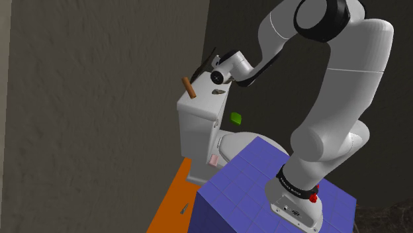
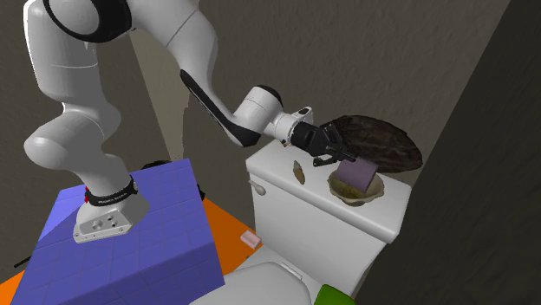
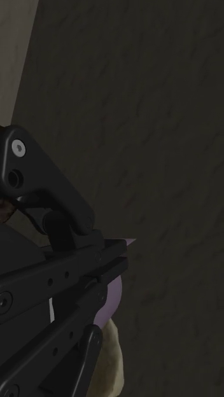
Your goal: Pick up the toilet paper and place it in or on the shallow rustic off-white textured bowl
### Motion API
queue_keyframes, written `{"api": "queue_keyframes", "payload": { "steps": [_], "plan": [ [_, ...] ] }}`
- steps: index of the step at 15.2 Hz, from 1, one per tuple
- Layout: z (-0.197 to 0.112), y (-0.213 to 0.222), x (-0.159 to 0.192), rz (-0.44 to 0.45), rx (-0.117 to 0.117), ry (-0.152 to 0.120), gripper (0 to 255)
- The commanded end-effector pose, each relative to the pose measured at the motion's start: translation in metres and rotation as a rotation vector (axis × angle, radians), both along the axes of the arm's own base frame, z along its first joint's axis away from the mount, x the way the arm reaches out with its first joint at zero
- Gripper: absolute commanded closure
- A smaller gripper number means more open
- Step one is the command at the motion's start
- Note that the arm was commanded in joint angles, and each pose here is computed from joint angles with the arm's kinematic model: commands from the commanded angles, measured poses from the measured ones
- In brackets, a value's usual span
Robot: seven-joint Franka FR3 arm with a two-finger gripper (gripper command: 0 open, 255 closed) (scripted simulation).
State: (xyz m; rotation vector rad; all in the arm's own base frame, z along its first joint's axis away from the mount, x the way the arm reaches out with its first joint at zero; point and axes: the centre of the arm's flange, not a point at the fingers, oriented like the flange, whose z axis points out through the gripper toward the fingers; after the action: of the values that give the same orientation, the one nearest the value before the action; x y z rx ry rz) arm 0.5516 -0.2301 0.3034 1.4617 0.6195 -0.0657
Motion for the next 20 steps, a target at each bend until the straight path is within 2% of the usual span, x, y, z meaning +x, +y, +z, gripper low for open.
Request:
{"api": "queue_keyframes", "payload": {
  "steps": [1, 9, 10, 15, 19, 20],
  "plan": [
    [-0.01, 0.001, 0.0, 0.0, -0.001, -0.001, 255],
    [-0.01, 0.001, 0.0, 0.0, -0.001, -0.001, 255],
    [-0.01, 0.001, 0.0, 0.0, -0.001, -0.001, 0],
    [-0.01, 0.001, 0.0, 0.0, -0.001, -0.001, 0],
    [-0.009, 0.048, -0.017, 0.0, -0.001, -0.001, 0],
    [-0.009, 0.048, -0.017, 0.0, -0.001, -0.001, 0]
  ]
}}
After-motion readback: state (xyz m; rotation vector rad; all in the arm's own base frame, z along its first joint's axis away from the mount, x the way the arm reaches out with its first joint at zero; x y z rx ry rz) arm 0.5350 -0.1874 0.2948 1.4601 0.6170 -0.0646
